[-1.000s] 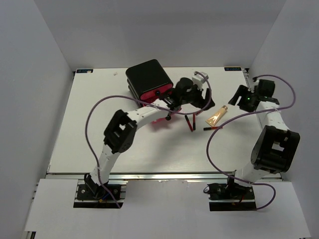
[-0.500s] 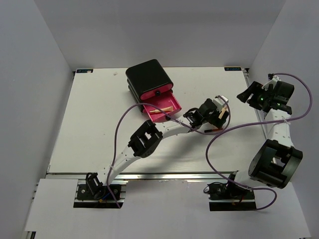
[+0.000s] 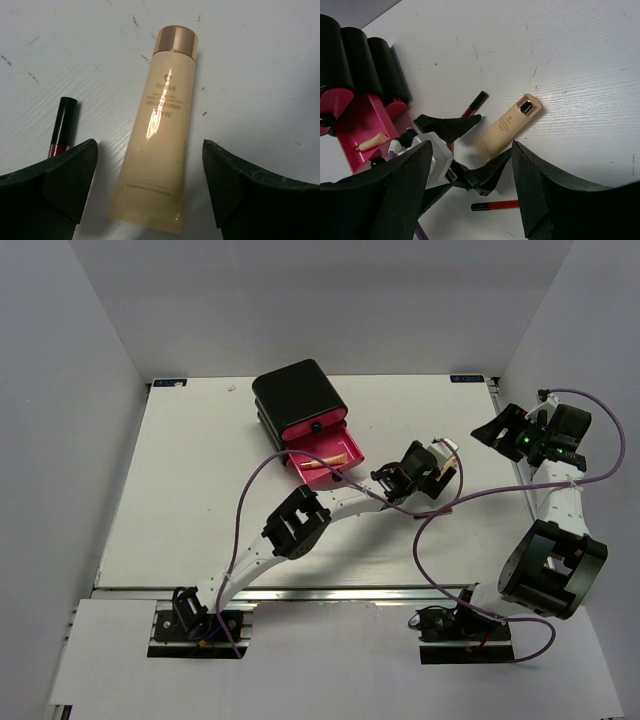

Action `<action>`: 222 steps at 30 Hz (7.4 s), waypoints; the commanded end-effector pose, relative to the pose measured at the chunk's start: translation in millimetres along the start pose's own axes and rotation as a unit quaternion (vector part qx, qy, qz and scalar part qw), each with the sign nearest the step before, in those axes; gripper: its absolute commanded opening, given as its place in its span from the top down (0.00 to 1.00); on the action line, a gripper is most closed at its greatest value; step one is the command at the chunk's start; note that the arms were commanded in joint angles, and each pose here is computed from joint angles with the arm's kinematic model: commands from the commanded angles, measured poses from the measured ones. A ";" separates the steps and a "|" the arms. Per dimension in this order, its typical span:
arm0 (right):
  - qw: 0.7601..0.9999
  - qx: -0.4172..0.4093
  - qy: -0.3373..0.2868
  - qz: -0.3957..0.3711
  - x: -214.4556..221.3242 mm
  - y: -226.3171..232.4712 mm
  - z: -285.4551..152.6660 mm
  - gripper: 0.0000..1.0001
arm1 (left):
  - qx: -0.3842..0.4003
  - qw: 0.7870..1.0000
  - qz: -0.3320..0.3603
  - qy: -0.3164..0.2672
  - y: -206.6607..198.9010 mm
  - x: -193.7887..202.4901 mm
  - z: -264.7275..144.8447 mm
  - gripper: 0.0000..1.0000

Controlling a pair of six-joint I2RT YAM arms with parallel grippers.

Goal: Organize the makeup

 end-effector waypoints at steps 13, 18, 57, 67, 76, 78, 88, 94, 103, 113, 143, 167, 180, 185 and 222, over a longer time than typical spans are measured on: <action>0.943 -0.231 0.059 -0.234 19.8 16.3 -17.3 0.40 | 0.004 0.998 0.028 -0.048 -5.3 -53.9 -32.6 0.79; 0.883 -0.264 0.112 -0.372 27.3 10.4 -31.7 0.58 | 0.011 0.995 -0.028 -0.094 14.4 -108.5 -54.2 1.00; 0.752 -0.313 0.247 -0.525 131.6 0.8 5.8 0.85 | -0.100 0.989 0.109 0.012 187.6 -73.7 -277.0 1.00; 0.757 -0.311 0.248 -0.518 130.8 -0.1 9.1 0.82 | -0.108 0.983 0.142 0.050 201.7 -48.7 -250.1 0.83; 0.759 -0.312 0.249 -0.514 130.1 -1.0 11.5 0.82 | -0.137 0.978 0.142 0.062 214.1 -39.3 -243.9 0.58; 0.759 -0.314 0.251 -0.512 131.1 -1.5 11.7 0.82 | -0.152 0.977 0.141 0.047 217.6 -45.9 -242.3 0.32; 0.691 -0.378 0.240 -0.568 145.4 21.9 6.9 0.74 | -0.147 0.985 0.091 -0.022 214.1 -106.3 -270.6 0.54; 0.625 -0.445 0.176 -0.616 154.5 86.3 32.1 0.92 | -0.213 0.967 -0.115 -0.077 293.5 -151.9 -304.4 0.87; 0.588 -0.358 0.149 -0.710 178.2 178.3 125.7 1.00 | -0.179 0.947 -0.241 -0.110 407.7 -154.2 -291.1 0.02; 0.616 -0.273 0.095 -0.733 171.0 207.2 185.2 1.00 | -0.144 0.953 -0.257 -0.064 442.9 -103.6 -206.0 0.02; 0.829 -0.227 -0.027 -0.511 99.0 190.2 166.6 0.55 | -0.163 0.935 -0.306 -0.080 450.1 -90.8 -208.5 0.02; 0.939 -0.319 0.115 -0.050 191.4 221.1 164.9 0.11 | -0.271 0.880 -0.304 -0.246 393.6 -149.3 -369.7 0.02; 0.949 -0.283 0.143 -0.001 205.2 230.5 238.1 0.34 | -0.296 0.858 -0.353 -0.228 330.8 -86.6 -428.3 0.02; 0.950 -0.271 0.154 0.028 215.2 228.7 241.7 0.45 | -0.298 0.856 -0.358 -0.224 325.1 -81.3 -433.5 0.02; 0.933 -0.291 0.165 0.129 238.2 228.2 222.1 0.93 | -0.270 0.861 -0.362 -0.234 317.5 -87.1 -437.4 0.02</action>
Point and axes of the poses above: each gripper's point midway between its finger pads, its own z axis out along the fingers, its own y axis along the line the jaws close on, x = y × z, the point moved 9 cm from there along -z, back along the fingers, and after that the axes turned 2 degrees about -z, right-handed, at the moved point
